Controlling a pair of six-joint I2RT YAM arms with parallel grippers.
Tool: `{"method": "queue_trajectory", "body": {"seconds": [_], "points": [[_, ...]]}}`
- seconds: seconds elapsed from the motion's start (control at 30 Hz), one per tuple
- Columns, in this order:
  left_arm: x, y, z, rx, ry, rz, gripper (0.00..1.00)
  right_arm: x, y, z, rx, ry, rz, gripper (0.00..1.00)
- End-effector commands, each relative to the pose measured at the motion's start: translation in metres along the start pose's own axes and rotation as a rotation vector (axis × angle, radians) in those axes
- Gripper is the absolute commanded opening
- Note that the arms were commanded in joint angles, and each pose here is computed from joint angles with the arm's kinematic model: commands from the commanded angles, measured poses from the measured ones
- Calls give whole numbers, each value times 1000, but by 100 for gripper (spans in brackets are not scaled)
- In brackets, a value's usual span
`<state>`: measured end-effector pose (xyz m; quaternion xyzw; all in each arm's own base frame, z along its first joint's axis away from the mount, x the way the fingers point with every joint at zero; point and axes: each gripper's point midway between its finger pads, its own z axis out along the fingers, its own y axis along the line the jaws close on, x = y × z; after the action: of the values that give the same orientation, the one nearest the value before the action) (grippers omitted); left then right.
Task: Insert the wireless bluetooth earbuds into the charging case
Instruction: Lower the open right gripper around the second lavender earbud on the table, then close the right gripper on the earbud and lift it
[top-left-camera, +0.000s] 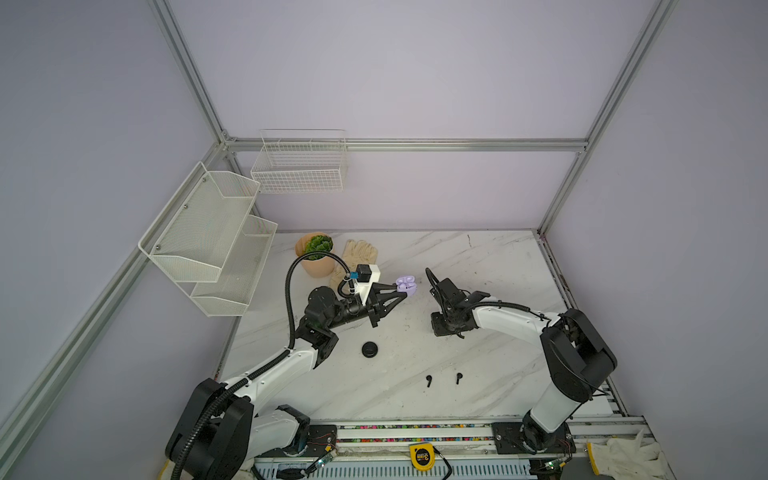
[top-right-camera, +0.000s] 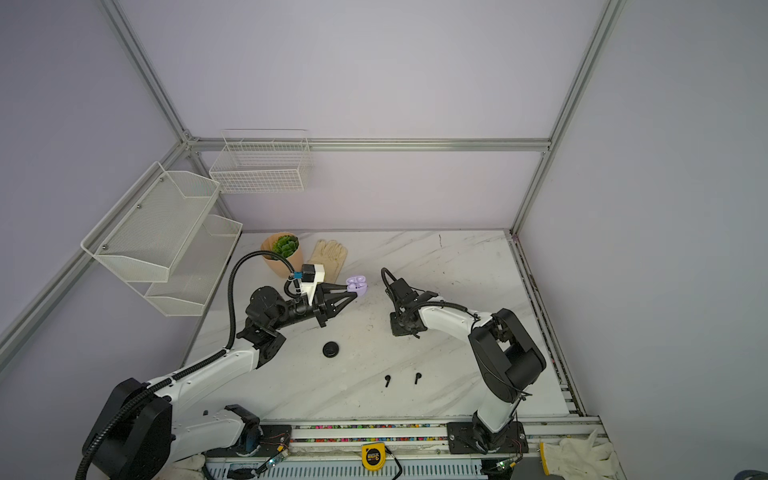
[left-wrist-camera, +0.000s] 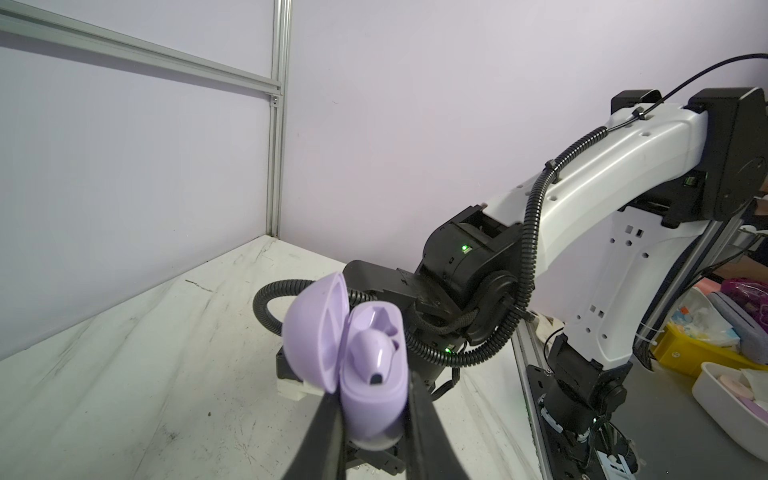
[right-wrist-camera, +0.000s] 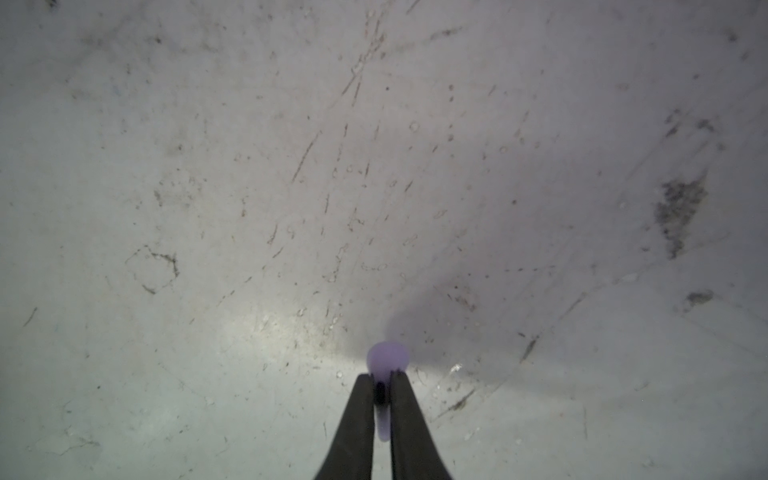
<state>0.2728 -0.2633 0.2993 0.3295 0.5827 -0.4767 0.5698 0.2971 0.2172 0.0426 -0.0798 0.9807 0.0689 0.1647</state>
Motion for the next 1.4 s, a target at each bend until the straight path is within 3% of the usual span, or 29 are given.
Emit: {"method": "queue_trajectory", "body": {"seconds": [0.0,0.83,1.2,1.37], "points": [[4,-4,-4,2,-16,7,0,3,3,-1,-10,-11,36,12],[5,-3,-4,0,-19,4,0,23,26,7,-33,67,47,17],[5,-3,-5,-5,-20,6,0,14,26,-3,1,82,-63,45],[4,-3,-6,-7,-20,9,0,15,28,7,1,104,-91,48]]}}
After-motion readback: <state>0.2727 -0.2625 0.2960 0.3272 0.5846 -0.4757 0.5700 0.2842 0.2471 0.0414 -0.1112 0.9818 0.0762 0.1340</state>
